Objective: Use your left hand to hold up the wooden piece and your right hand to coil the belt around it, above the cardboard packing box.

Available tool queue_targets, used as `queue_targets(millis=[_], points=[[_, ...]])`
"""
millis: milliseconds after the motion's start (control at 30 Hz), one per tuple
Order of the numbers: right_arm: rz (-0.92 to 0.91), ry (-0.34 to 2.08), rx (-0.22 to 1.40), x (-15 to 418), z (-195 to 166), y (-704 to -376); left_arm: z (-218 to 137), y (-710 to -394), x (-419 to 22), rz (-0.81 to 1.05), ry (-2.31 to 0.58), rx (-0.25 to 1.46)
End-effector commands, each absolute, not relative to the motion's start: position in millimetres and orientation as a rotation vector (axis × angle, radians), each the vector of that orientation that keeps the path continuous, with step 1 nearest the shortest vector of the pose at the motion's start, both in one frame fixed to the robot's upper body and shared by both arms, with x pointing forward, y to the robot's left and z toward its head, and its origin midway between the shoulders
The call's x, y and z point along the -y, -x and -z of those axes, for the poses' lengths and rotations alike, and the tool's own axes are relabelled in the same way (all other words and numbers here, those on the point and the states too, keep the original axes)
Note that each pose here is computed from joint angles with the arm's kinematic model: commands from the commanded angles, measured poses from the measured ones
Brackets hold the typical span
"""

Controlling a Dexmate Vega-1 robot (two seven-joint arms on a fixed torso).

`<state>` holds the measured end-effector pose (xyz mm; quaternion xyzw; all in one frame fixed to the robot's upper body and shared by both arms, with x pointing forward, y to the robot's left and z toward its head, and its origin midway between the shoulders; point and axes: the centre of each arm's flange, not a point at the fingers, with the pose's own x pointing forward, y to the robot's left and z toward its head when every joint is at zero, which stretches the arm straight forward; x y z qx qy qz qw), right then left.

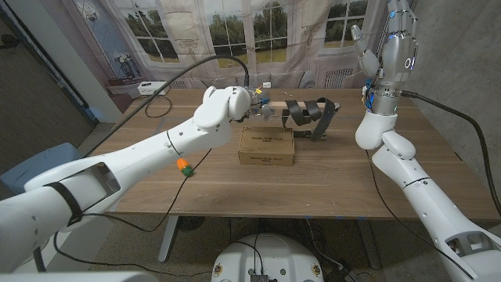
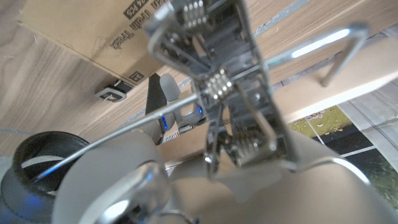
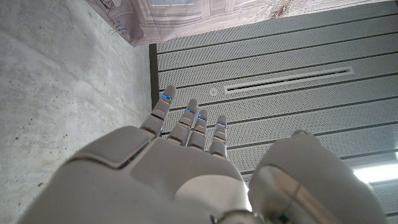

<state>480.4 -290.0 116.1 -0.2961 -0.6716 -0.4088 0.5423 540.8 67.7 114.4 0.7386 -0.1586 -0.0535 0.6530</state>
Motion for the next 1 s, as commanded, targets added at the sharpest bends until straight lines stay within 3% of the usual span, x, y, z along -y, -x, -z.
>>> queue_targets(millis=[33,1000], points=[[0.979,0.685,1.606,289,-117,-475,-99,-545,-74,0.167,-1.758,0.249],[0.978,0.688,1.592,287,-106,-467,-75,-545,-79,0.06,-1.925,0.137]])
